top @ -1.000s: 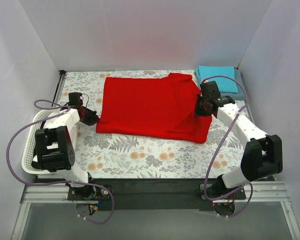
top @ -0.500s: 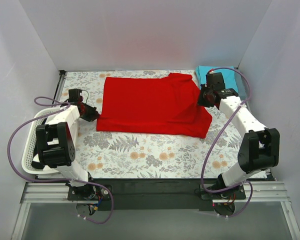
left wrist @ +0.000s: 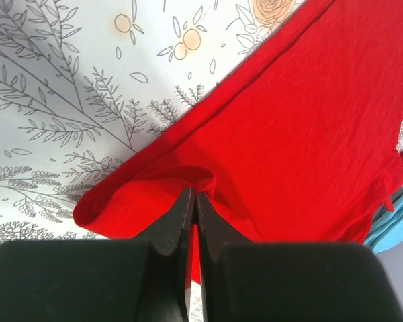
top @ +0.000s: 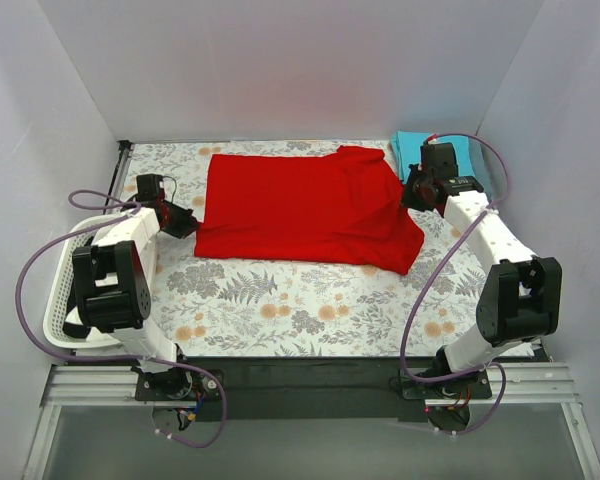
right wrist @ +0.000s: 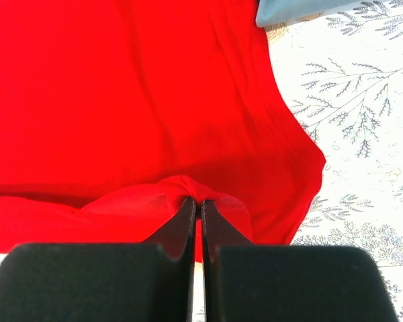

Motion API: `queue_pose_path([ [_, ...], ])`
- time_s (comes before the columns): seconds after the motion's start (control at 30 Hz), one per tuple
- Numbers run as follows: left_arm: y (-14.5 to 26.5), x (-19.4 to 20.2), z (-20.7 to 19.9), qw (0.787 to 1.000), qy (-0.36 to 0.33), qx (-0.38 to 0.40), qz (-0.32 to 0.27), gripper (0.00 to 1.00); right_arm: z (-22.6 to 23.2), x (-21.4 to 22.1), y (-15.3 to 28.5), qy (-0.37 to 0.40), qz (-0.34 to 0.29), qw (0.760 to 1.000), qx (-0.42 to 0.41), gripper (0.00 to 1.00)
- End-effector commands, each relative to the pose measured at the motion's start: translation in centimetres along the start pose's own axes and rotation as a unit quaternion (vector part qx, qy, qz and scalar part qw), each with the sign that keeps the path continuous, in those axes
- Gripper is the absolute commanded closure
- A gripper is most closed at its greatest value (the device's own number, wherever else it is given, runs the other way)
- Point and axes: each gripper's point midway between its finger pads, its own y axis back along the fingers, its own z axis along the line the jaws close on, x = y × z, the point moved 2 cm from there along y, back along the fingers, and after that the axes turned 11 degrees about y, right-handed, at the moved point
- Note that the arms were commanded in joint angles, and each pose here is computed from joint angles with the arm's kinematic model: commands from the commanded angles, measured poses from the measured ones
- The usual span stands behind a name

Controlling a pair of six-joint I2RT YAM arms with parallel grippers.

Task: Fold and stack the t-shirts
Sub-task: Fold the tshirt

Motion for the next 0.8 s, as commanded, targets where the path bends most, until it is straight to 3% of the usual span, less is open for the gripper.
queue_pose_path([
  [0.0,-0.1,-0.5,-1.9,1.0,-0.002,0.025,-0.001,1.0,0.1,-1.5,0.0,-0.007,-0.027,1.0,-0.008,0.99],
  [0.77,-1.6,-0.8,-3.3,0.999,-0.002,0.033,0.007,1.0,-0.1,-2.6,-2.0,-0.008,-0.02,1.0,-0.006,0.99],
])
